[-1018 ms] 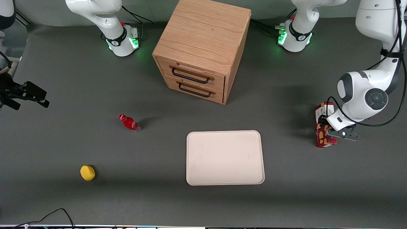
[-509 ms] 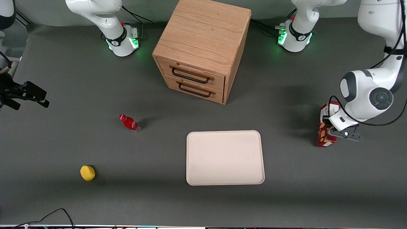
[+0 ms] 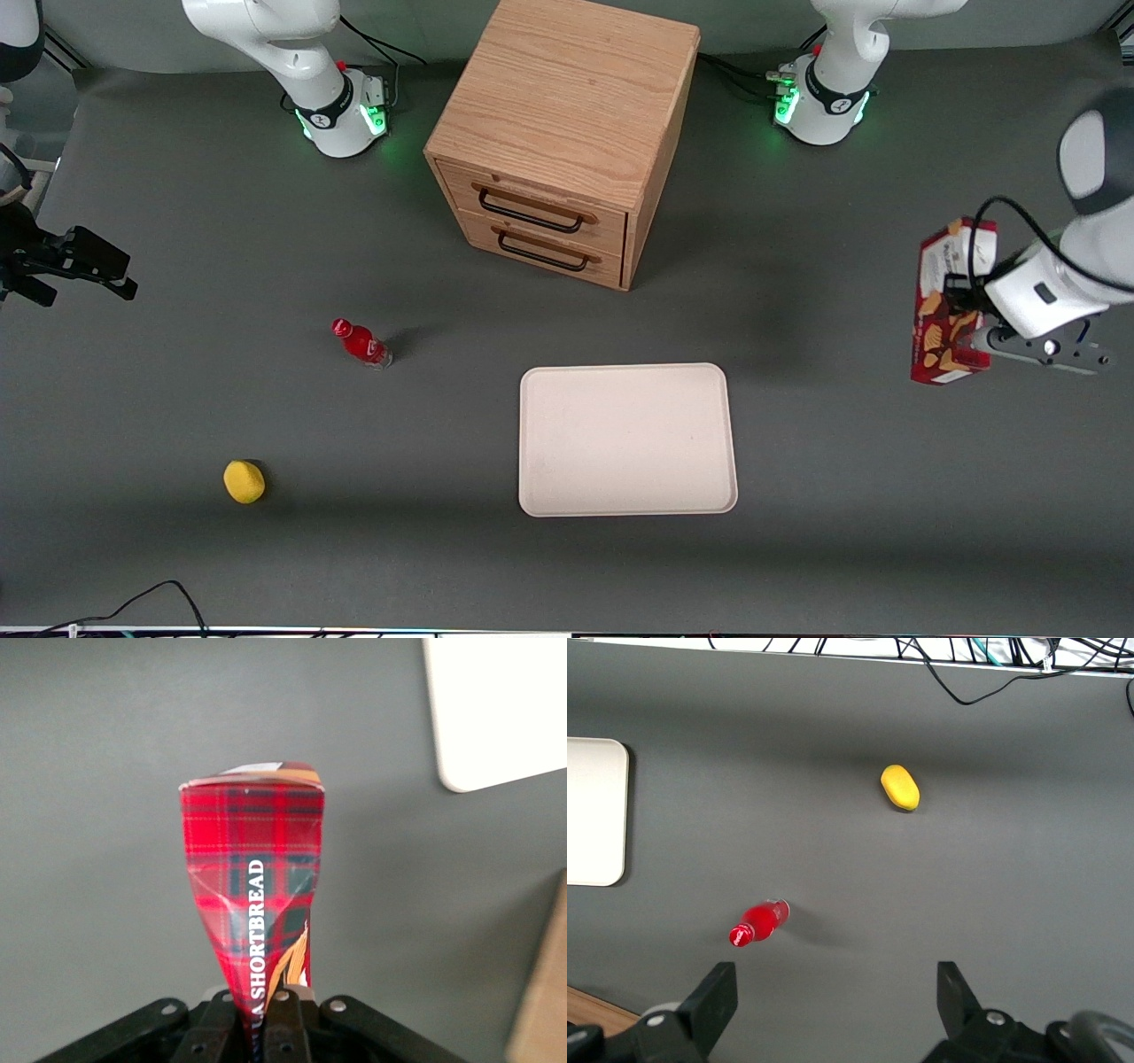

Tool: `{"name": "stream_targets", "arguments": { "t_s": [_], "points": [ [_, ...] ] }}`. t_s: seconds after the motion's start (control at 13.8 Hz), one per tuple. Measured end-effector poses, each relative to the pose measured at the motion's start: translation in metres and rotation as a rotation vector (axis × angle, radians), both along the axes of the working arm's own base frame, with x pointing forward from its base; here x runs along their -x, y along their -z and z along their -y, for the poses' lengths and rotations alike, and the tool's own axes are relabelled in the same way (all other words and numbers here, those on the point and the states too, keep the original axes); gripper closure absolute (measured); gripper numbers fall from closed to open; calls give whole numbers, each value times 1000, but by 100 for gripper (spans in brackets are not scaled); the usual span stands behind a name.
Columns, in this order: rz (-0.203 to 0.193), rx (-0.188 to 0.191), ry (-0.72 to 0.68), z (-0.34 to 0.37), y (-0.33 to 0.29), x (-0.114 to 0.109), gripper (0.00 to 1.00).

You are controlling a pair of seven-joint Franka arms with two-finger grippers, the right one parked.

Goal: Place red cookie box on tray
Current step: 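Lift the cookie box and carry it toward the cream tray, then lower the cookie box onto the tray's edge and open the gripper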

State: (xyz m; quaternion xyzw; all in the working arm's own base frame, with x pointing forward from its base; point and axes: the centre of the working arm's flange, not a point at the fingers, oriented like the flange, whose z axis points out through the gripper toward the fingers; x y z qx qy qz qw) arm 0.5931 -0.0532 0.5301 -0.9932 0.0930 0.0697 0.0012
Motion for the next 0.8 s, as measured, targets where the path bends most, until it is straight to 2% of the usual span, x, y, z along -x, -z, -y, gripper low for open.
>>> {"name": "stream_targets", "arguments": {
  "t_s": [0.07,0.22,0.36,0.58,0.8],
  "points": [
    [9,-3,-47,38,-12,2,95],
    [18,2,-138,115,2,3,95],
    [50,48,-192,178,48,-11,95],
    [112,102,-211,207,151,-50,95],
    [189,124,-189,209,247,-76,95]
  ]
}}
